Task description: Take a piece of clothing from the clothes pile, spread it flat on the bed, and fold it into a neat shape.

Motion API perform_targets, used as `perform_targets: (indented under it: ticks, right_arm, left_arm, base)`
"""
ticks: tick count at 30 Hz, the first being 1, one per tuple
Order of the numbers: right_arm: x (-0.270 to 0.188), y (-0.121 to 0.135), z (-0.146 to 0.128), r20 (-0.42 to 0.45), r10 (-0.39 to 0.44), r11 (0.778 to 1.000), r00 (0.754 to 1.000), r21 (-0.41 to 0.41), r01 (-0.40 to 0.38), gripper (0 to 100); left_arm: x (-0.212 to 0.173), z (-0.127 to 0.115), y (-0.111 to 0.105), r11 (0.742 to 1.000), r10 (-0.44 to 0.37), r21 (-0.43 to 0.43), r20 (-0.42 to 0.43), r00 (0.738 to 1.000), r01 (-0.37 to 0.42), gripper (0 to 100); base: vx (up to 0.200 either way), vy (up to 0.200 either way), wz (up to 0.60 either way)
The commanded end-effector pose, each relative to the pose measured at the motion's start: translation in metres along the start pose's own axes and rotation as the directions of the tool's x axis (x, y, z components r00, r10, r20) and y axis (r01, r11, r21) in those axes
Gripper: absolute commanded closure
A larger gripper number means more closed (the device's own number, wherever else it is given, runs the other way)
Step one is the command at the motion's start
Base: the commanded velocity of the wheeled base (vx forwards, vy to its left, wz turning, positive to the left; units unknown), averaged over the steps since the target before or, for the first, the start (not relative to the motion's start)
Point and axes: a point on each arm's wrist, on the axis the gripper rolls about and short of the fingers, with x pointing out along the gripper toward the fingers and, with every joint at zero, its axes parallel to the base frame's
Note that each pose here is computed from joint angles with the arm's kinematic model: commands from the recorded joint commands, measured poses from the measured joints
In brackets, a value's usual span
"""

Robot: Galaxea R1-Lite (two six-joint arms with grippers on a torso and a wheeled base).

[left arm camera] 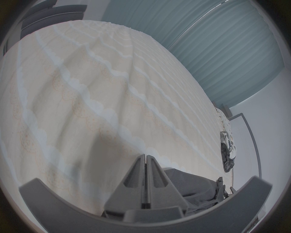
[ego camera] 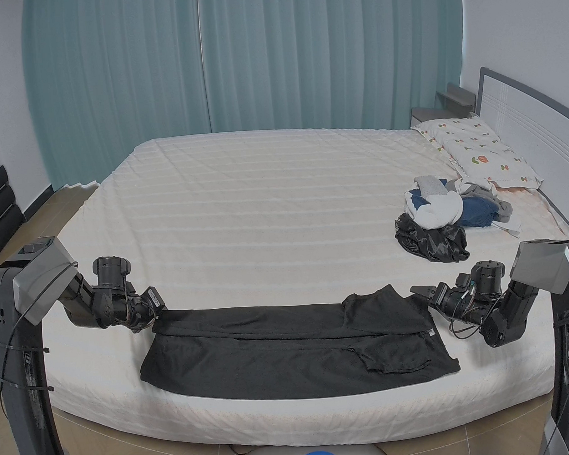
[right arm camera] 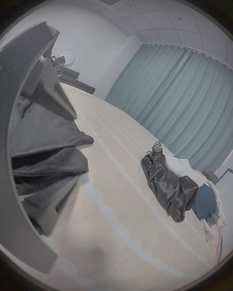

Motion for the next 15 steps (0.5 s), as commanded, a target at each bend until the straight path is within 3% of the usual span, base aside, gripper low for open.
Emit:
perform_targets:
  ticks: [1, 15]
  right_arm:
    - [0.005, -0.007, -0.001, -0.001, -0.01, 1.0, 1.0, 0.007, 0.01, 100]
    - [0.002, -0.016, 0.011, 0.064, -0.047, 0.999, 0.997, 0.011, 0.047, 100]
  left_arm:
    - [-0.001, 0.0, 0.001, 1.0, 0.002, -0.003, -0.001, 1.0, -0.002, 100]
    - [-0.005, 0.01, 0.004, 0.999, 0.003, -0.045, 0.035, 0.999, -0.002, 100]
  base:
    - [0.0, 0.0, 0.0]
    - [0.0, 0.0, 0.0]
